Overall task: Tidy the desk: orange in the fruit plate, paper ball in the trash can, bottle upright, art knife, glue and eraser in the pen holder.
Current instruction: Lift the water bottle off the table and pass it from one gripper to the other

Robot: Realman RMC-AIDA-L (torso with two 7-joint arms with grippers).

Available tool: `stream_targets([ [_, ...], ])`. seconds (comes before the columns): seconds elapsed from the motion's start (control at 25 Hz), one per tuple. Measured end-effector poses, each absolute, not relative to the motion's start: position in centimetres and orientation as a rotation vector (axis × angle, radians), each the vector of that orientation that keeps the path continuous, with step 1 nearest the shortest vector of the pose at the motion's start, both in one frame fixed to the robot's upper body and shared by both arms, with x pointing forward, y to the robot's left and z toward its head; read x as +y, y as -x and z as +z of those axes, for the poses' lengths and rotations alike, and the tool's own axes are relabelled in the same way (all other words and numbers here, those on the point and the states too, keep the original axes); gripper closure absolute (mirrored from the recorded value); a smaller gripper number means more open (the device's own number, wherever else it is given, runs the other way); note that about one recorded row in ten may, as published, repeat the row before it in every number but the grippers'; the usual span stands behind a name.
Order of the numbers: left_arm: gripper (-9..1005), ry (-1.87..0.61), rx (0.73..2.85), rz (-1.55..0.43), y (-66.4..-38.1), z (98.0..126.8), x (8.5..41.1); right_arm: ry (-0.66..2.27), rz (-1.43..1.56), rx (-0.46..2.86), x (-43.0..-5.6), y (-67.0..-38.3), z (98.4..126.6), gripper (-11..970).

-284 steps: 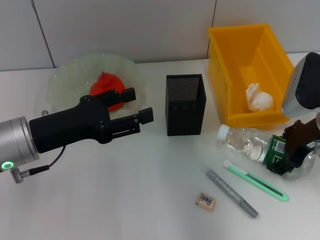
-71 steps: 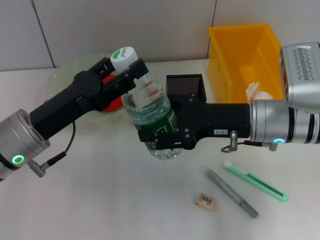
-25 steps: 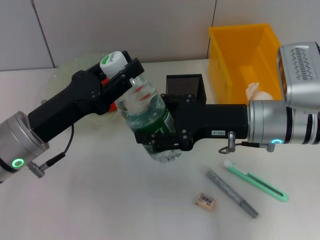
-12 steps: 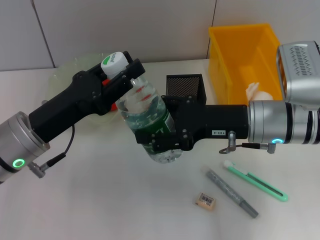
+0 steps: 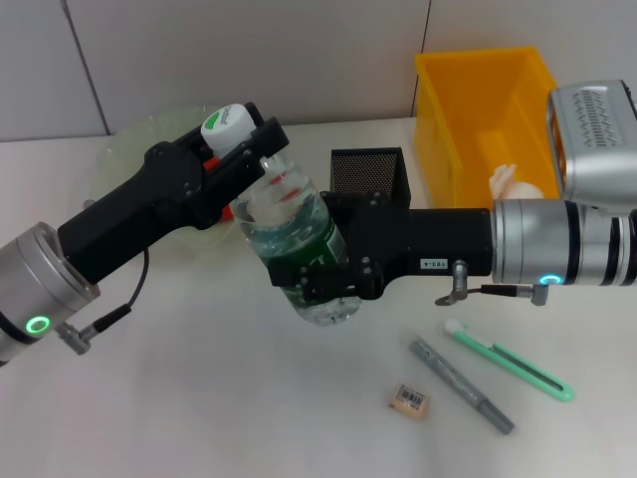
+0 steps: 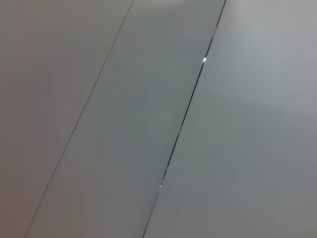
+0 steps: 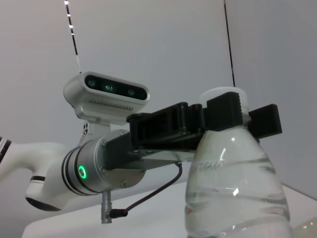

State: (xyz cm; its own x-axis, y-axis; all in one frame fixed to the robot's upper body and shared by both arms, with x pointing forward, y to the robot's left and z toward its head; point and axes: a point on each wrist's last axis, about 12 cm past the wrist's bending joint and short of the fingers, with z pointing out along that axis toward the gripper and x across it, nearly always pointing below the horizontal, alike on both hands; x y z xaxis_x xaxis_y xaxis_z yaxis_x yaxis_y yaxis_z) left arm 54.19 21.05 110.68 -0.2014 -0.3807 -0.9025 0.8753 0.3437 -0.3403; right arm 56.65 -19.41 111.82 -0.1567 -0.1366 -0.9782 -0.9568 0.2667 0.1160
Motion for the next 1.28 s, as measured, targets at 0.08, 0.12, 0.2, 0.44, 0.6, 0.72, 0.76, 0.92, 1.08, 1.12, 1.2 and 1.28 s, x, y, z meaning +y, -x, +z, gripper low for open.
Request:
stream_targets([
  [0.08, 557, -0.508, 1.316, -1.231, -54.2, 110.7, 21.0, 1.057, 1.029, 1.541, -19.4, -56.7, 111.8, 197],
  [0.12, 557, -0.508, 1.316, -1.231, -54.2, 110.7, 21.0, 1.060, 1.026, 1.541, -19.4, -56.7, 111.9, 197],
  [0.2, 557, -0.507, 1.318, -1.230, -54.2, 110.7, 21.0, 1.070, 1.019, 1.540, -19.4, -56.7, 111.9, 197],
  [0.44, 557, -0.509, 1.319, -1.229, -54.3, 110.7, 21.0, 1.084, 1.007, 1.543, -19.5, -56.7, 112.0, 197],
  [0.6, 557, -0.509, 1.319, -1.228, -54.3, 110.7, 21.0, 1.089, 1.004, 1.545, -19.5, -56.7, 112.0, 199],
  [0.72, 557, -0.509, 1.319, -1.228, -54.3, 110.7, 21.0, 1.100, 1.002, 1.546, -19.5, -56.7, 111.9, 200],
  [0.76, 557, -0.509, 1.319, -1.228, -54.3, 110.7, 21.0, 1.102, 1.002, 1.546, -19.5, -56.6, 112.0, 200],
  [0.92, 557, -0.509, 1.319, -1.228, -54.3, 110.7, 21.0, 1.107, 1.000, 1.545, -19.7, -56.4, 111.9, 200],
  [1.08, 557, -0.508, 1.319, -1.228, -54.3, 110.7, 21.0, 1.107, 0.991, 1.551, -20.2, -55.8, 111.9, 201],
  [1.12, 557, -0.508, 1.319, -1.228, -54.3, 110.7, 21.0, 1.107, 0.991, 1.551, -20.2, -55.8, 111.9, 201],
  [1.2, 557, -0.508, 1.319, -1.228, -54.3, 110.7, 21.0, 1.104, 0.993, 1.558, -20.3, -55.6, 111.8, 201],
  [1.28, 557, -0.510, 1.316, -1.230, -54.4, 110.8, 20.9, 1.100, 0.994, 1.565, -20.4, -55.3, 111.6, 201],
])
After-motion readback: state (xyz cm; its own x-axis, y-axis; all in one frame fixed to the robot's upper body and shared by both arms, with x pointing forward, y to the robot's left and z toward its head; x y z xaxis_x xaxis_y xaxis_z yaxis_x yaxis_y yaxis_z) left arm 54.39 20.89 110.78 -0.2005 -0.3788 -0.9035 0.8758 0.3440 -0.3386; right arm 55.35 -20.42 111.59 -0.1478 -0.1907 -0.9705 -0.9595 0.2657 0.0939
